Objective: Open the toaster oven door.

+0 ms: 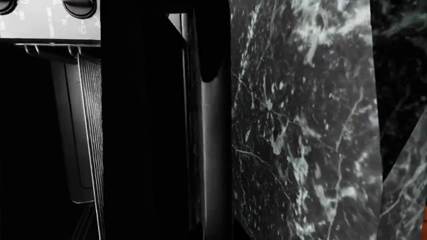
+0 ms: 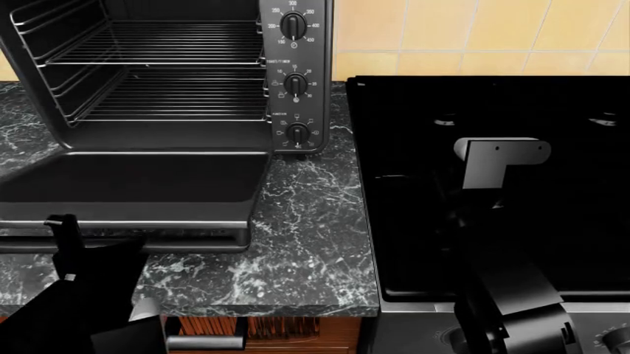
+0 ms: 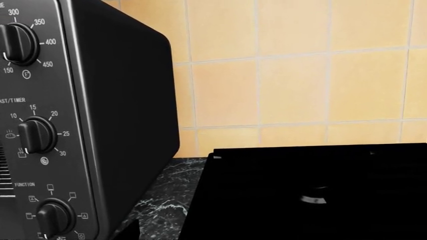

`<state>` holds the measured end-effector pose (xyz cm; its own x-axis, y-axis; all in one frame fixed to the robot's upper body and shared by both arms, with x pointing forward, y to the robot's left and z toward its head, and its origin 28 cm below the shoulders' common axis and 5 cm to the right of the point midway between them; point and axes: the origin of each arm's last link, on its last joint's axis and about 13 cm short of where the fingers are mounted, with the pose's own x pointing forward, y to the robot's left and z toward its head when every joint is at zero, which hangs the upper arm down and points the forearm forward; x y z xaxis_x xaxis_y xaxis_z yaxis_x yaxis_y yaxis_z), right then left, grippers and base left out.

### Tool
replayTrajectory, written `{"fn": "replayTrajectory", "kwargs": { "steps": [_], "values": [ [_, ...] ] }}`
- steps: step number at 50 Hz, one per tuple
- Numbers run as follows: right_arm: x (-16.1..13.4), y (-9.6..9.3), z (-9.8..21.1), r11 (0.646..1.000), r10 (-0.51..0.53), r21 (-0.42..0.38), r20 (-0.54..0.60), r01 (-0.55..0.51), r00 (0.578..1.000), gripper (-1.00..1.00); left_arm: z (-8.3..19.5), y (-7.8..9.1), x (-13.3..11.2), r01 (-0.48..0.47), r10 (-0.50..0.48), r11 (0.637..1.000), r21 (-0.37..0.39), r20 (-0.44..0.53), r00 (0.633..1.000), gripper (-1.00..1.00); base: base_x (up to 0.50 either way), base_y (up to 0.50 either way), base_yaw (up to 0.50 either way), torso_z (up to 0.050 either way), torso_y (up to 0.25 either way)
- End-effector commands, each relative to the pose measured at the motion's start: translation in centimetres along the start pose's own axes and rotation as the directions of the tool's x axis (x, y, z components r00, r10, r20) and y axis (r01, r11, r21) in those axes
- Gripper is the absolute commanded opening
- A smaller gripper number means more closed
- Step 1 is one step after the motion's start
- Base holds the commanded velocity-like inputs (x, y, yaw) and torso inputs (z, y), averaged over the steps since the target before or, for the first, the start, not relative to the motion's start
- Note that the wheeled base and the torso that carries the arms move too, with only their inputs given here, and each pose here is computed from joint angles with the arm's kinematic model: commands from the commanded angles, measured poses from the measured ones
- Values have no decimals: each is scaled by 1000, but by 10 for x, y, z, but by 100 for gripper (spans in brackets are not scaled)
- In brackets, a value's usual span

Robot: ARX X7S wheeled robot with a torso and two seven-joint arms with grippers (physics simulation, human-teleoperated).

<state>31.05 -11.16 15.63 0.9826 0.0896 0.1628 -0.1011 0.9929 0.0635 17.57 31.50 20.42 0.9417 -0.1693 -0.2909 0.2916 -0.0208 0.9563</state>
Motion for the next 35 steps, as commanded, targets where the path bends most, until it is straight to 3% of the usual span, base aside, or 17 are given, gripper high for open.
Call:
{"fn": "replayTrajectory", "kwargs": {
  "steps": [1, 4, 7, 10, 28, 35],
  "values": [
    [0, -1, -2, 1000, -3, 1, -5, 3, 1000, 100, 7, -18, 1, -51, 52, 998, -21, 51, 997, -100, 0, 0, 0, 0, 0],
    [0, -2, -3, 1000, -6, 1, -5, 6, 1000, 100, 8, -27, 6, -27, 29, 999, -36, 56, 998, -100, 0, 0, 0, 0, 0],
    [-1, -3, -4, 1000, -14, 0, -7, 14, 1000, 100, 7, -53, 16, 47, -43, 997, -66, 66, 997, -100, 0, 0, 0, 0, 0],
    [-1, -4, -4, 1000, -16, 0, -8, 16, 1000, 100, 7, -66, 19, 81, -76, 994, -77, 70, 995, -100, 0, 0, 0, 0, 0],
    [-1, -4, -6, 1000, -19, -1, -12, 19, 1000, 100, 8, -98, 19, 159, -152, 982, -102, 79, 985, -100, 8, -2, -7, 0, 1],
    [-2, -3, -6, 1000, -18, -1, -13, 18, 1000, 100, 10, -103, 16, 177, -169, 978, -111, 81, 982, -100, 12, -3, -12, 0, 0]
  ]
}}
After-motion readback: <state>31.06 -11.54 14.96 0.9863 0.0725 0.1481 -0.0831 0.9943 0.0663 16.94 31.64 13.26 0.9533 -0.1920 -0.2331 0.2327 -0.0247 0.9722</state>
